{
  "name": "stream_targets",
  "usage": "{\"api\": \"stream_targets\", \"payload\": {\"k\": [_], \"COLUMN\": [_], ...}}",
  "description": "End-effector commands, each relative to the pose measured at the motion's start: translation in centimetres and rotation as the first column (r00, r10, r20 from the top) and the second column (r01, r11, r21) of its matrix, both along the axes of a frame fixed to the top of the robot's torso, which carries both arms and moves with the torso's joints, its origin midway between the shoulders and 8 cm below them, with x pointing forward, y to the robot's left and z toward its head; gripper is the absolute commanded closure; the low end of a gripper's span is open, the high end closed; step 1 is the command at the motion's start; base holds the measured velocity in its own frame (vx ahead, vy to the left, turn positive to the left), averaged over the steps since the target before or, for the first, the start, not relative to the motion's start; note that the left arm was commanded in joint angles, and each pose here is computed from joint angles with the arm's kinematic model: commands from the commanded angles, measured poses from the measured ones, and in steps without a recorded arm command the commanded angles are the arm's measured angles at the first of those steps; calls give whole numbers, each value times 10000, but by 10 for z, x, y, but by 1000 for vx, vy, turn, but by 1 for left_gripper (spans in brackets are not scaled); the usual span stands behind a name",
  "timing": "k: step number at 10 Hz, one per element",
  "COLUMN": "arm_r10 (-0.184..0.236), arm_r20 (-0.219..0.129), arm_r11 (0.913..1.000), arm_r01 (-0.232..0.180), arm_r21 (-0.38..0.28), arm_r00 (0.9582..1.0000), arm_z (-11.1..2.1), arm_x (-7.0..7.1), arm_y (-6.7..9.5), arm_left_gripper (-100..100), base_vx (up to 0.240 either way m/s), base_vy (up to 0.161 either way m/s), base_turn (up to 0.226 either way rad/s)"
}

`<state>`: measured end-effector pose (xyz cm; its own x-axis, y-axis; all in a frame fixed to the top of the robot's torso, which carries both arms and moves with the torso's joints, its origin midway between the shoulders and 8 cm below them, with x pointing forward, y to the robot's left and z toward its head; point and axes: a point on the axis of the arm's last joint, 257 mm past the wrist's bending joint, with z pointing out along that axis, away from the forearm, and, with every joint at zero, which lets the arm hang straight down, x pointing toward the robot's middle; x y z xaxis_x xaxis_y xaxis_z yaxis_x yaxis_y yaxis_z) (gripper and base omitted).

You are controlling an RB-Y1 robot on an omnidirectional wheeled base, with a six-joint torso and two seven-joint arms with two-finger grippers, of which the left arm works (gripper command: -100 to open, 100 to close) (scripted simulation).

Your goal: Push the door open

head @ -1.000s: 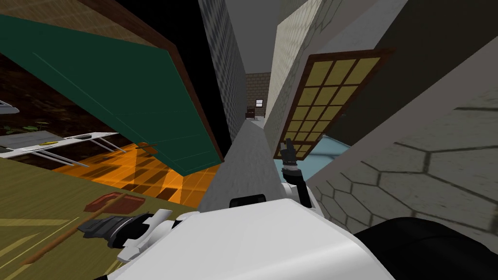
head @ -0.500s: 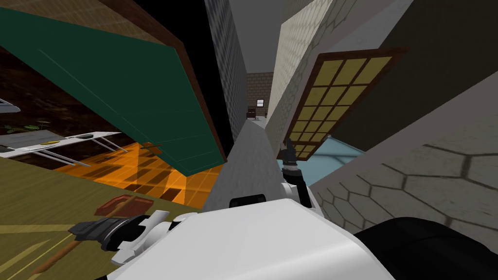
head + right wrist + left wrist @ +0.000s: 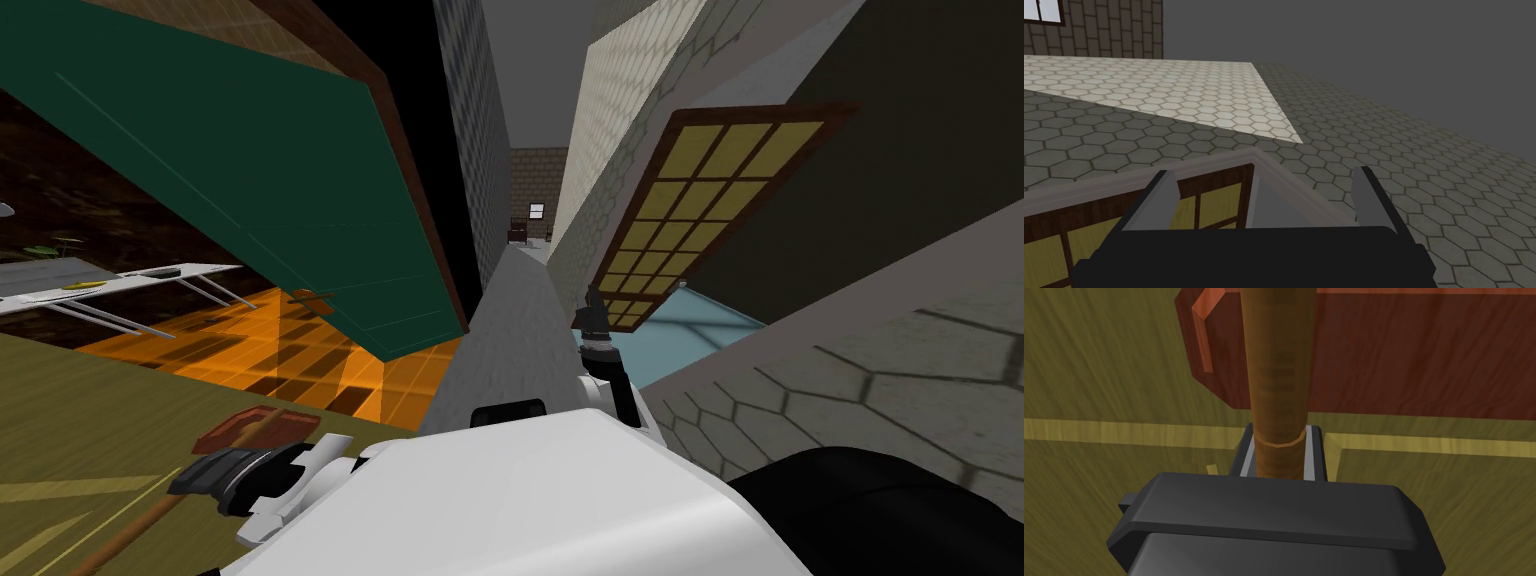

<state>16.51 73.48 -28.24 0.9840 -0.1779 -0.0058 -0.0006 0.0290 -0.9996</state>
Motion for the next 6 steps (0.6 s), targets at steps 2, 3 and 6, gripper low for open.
{"api": "stream_targets", "payload": {"k": [2,3,6], "arm_r10": [3,3,359], "arm_r20": [1,1,61], "arm_r11": [10000,10000,9991], "arm_r01": [-3,-3,-360], "arm_r21": [70,70,219], "arm_r00": [10000,10000,9993], "arm_z": [3,3,13], "arm_x": [0,0,-16], "arm_y": [1,1,11], "arm_left_gripper": [100,100,100], "base_vx": [-3,0,43], "base_vy": [-7,0,71], "base_turn": [-2,0,4]}}
